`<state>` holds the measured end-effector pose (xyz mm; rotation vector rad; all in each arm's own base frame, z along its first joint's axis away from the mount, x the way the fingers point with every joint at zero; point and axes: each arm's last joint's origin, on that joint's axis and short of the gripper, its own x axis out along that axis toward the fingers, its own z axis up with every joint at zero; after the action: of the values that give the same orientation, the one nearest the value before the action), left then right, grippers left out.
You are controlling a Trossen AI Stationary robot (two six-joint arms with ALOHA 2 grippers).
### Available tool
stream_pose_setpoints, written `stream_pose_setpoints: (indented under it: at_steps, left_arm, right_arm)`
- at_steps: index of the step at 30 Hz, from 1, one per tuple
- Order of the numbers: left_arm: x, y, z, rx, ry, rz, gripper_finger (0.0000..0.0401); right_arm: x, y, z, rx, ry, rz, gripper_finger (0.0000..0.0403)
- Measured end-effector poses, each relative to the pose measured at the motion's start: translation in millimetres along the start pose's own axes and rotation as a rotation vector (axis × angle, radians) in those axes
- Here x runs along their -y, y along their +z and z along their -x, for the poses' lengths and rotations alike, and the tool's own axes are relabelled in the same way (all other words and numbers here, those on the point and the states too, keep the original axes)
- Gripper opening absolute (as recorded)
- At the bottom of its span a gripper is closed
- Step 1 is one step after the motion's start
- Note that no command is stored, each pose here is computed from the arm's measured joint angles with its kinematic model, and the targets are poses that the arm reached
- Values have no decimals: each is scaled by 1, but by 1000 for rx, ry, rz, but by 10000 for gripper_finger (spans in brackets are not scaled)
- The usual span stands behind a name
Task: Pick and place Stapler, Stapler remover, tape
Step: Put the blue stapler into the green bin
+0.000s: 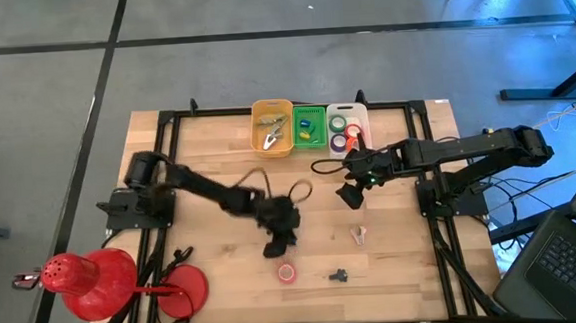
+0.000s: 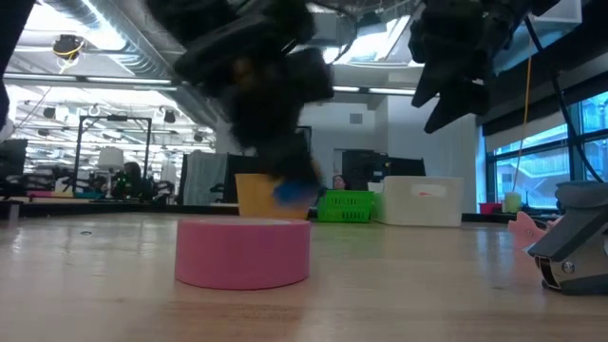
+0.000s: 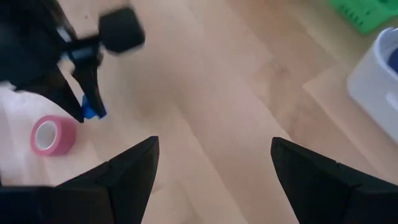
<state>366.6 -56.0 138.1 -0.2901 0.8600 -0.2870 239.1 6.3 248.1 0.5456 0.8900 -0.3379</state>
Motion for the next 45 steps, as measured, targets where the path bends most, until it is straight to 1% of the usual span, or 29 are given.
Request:
stream_pose_setpoints:
  at_steps: [3,5,7,10,13,16,18,20,21,24,26,31,33,35,37,41,44,45]
  left_arm:
    - [-19,34,30,7,74,-93,62]
    - [-38,56,49,35,124,-141,62]
    - [-61,77,70,74,179,-158,62]
    - [-100,105,108,169,275,-154,62]
    - [-140,117,141,244,351,-129,62]
    - [-179,117,164,290,370,-66,62]
    - [-202,112,173,294,373,-18,62]
    - [-220,108,173,293,374,11,62]
    - [-227,104,171,284,355,27,62]
    - [-245,100,158,269,320,56,62]
    - [-253,94,148,251,296,76,62]
    - [-271,92,126,235,284,98,62]
    - [-276,91,120,221,282,110,62]
    - [-278,90,119,192,330,117,62]
    - [-280,91,123,207,338,107,62]
    - [-282,88,126,189,346,153,62]
    - [-283,85,125,156,395,176,62]
    - [-282,84,125,145,396,181,62]
  right_arm:
    - [1,1,0,27,-34,0,312]
    - [2,1,0,45,-57,0,312]
    - [2,2,0,64,-74,-1,312]
    - [3,3,1,82,-94,-9,312]
    - [4,4,7,132,-129,-31,312]
    - [8,5,23,238,-177,-61,312]
    - [12,6,36,319,-224,-84,312]
    - [17,4,50,386,-266,-98,312]
    - [20,4,57,418,-285,-110,312]
    - [31,0,73,461,-336,-153,312]
    - [38,-2,80,461,-356,-173,312]
    - [50,-7,88,441,-405,-199,312]
    - [53,-8,89,433,-422,-205,312]
    - [55,-8,90,428,-432,-213,312]
    - [56,-8,90,430,-435,-218,312]
    - [57,-7,90,432,-442,-216,312]
    - [58,-6,90,434,-446,-218,312]
    - [58,-6,90,434,-446,-218,312]
